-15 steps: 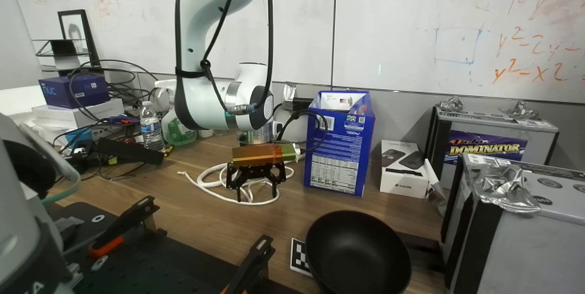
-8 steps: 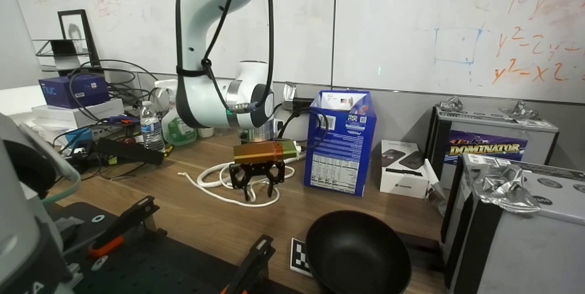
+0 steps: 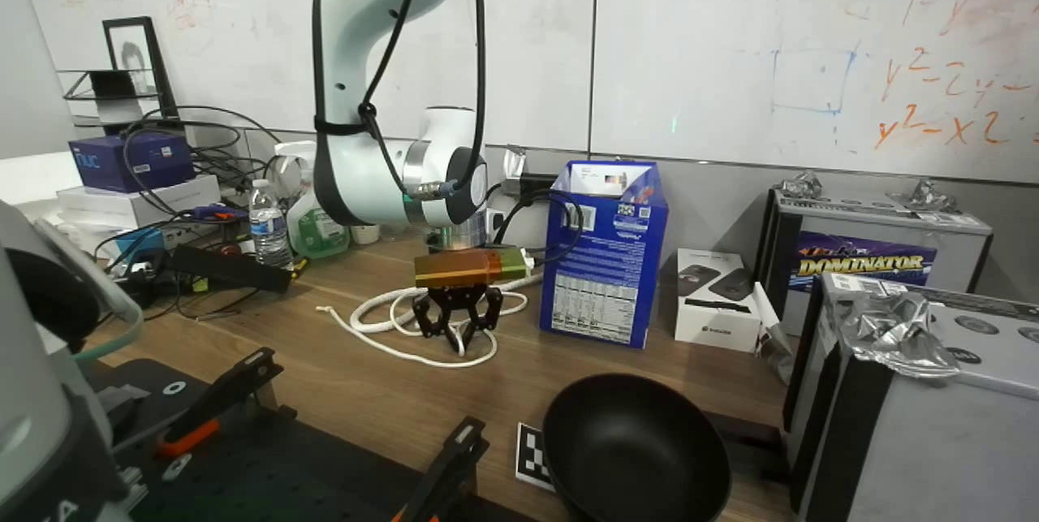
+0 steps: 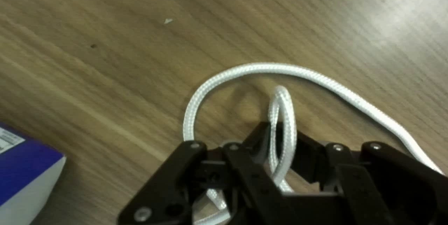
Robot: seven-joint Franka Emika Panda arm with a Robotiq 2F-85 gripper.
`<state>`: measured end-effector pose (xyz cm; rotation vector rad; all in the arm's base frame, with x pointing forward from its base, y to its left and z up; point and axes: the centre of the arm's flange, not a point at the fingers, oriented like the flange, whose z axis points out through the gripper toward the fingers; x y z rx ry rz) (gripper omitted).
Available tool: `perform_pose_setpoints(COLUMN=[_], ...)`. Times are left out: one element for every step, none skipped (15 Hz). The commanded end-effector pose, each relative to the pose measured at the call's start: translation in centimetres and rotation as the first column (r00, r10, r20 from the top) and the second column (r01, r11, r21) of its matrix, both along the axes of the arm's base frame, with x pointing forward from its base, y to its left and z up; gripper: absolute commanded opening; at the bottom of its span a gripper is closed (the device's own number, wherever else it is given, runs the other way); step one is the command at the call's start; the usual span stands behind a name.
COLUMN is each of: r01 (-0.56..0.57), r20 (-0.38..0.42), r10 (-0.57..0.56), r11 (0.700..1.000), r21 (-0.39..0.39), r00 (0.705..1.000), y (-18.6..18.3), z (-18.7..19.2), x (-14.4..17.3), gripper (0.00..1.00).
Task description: Put the white ropes inside the blue box
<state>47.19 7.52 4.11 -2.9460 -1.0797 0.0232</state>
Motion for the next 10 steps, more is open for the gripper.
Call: perform_pose_setpoints(r01=[0.057, 0.076, 0.096, 0.118, 0.140, 0.162, 0.183, 0.203, 0.222, 0.240], r20=[-0.035, -0.043, -0.055, -0.068, -0.078, -0.088, -0.094, -0.095, -0.090, -0.084], r10=[-0.058, -0.077, -0.097, -0.119, -0.141, -0.163, -0.184, -0.204, -0.222, -0.240], r11=[0.998, 0.997, 0.995, 0.993, 0.990, 0.987, 0.983, 0.979, 0.975, 0.971], r21=[-0.015, -0.017, -0.019, -0.015, -0.018, -0.020, -0.017, -0.015, -0.009, -0.004], r00=[0.998, 0.996, 0.994, 0.991, 0.987, 0.983, 0.979, 0.974, 0.971, 0.967], y=[0.1, 0.2, 0.2, 0.1, 0.1, 0.2, 0.2, 0.2, 0.2, 0.1], z=[0.0, 0.3, 0.6, 1.3, 1.9, 2.7, 3.9, 5.2, 6.9, 8.6], x=[0.5, 0.5, 0.5, 0.5, 0.4, 0.2, 0.1, 0.1, 0.1, 0.3], gripper=[0.04, 0.04, 0.04, 0.04, 0.04, 0.04, 0.04, 0.04, 0.04, 0.04])
